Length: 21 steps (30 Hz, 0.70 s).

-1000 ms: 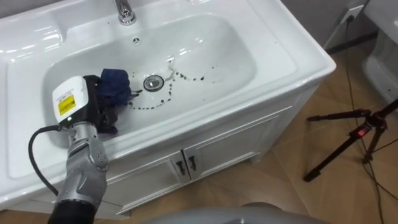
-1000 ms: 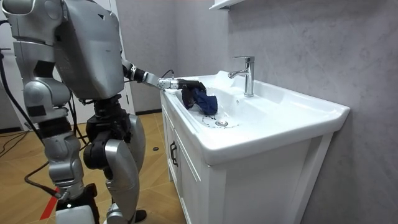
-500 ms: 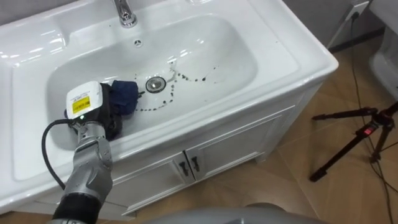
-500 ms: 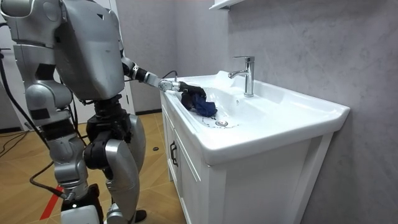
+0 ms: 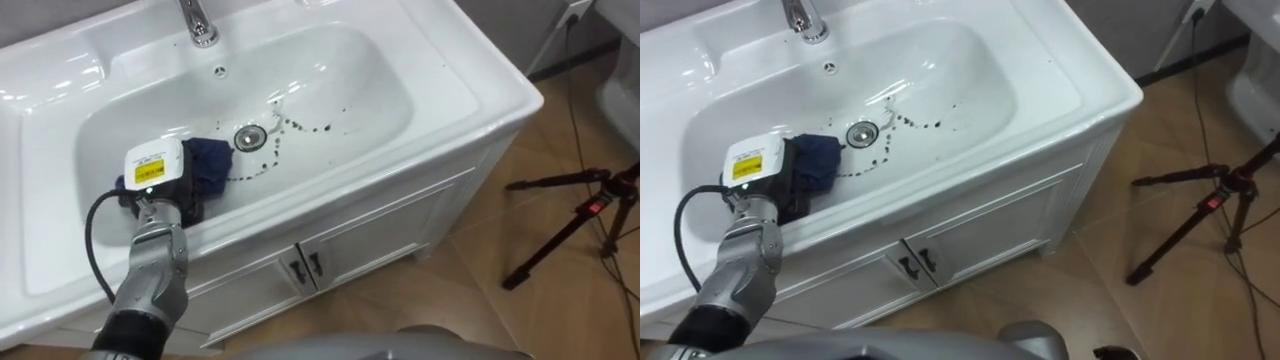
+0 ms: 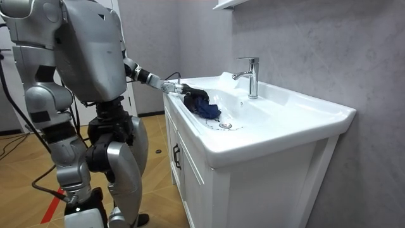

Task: Wipe basin

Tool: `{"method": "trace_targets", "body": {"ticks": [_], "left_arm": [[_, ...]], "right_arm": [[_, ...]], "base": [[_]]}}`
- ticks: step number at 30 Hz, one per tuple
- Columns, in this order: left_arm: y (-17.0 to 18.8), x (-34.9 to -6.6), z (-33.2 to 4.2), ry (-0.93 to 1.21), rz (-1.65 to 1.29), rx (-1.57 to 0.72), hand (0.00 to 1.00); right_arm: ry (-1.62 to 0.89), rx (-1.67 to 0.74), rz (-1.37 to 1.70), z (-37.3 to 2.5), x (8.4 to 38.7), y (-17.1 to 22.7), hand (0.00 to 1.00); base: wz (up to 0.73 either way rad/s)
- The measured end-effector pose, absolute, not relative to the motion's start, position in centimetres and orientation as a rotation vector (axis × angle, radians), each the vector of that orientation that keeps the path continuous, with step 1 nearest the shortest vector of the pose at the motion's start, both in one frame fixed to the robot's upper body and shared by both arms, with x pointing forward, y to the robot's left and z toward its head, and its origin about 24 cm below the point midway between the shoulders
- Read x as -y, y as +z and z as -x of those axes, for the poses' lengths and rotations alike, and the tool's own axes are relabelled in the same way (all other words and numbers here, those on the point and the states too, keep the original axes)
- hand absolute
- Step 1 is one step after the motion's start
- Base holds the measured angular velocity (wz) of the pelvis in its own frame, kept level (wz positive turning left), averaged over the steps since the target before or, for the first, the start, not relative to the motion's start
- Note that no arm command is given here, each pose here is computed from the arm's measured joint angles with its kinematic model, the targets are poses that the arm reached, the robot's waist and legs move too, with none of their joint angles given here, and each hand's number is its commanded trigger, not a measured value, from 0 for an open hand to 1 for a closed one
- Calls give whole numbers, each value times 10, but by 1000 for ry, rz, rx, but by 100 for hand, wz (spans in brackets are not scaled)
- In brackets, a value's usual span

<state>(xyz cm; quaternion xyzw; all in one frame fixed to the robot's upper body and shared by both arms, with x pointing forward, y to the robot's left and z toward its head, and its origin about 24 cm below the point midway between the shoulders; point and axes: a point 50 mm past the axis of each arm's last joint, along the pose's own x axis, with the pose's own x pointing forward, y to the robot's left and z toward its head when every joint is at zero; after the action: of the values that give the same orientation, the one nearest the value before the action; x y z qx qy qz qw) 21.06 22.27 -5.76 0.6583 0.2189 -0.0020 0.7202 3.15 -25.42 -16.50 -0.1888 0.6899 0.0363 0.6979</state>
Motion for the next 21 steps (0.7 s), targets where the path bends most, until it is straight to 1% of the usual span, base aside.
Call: {"method": "trace_targets", "body": {"ticks": [6,11,16,18,21], "left_arm": [[-58,-221,-211,-23,-1511,-495,100],[-55,-218,-224,-24,-1515,-481,100],[-54,-223,-245,-6,-1517,-489,100],[-51,-232,-257,47,-1517,-494,100],[-42,-238,-271,109,-1531,-465,100]], "right_arm": [[64,-1540,429,-31,256,-165,0],[29,-1548,403,-32,256,-164,0],[3,-1495,406,-52,255,-163,0],[-7,-1453,417,-66,255,-161,0],[-5,-1426,408,-74,253,-161,0]], "base": [[-1],[5],[-9],[-27],[-8]]}}
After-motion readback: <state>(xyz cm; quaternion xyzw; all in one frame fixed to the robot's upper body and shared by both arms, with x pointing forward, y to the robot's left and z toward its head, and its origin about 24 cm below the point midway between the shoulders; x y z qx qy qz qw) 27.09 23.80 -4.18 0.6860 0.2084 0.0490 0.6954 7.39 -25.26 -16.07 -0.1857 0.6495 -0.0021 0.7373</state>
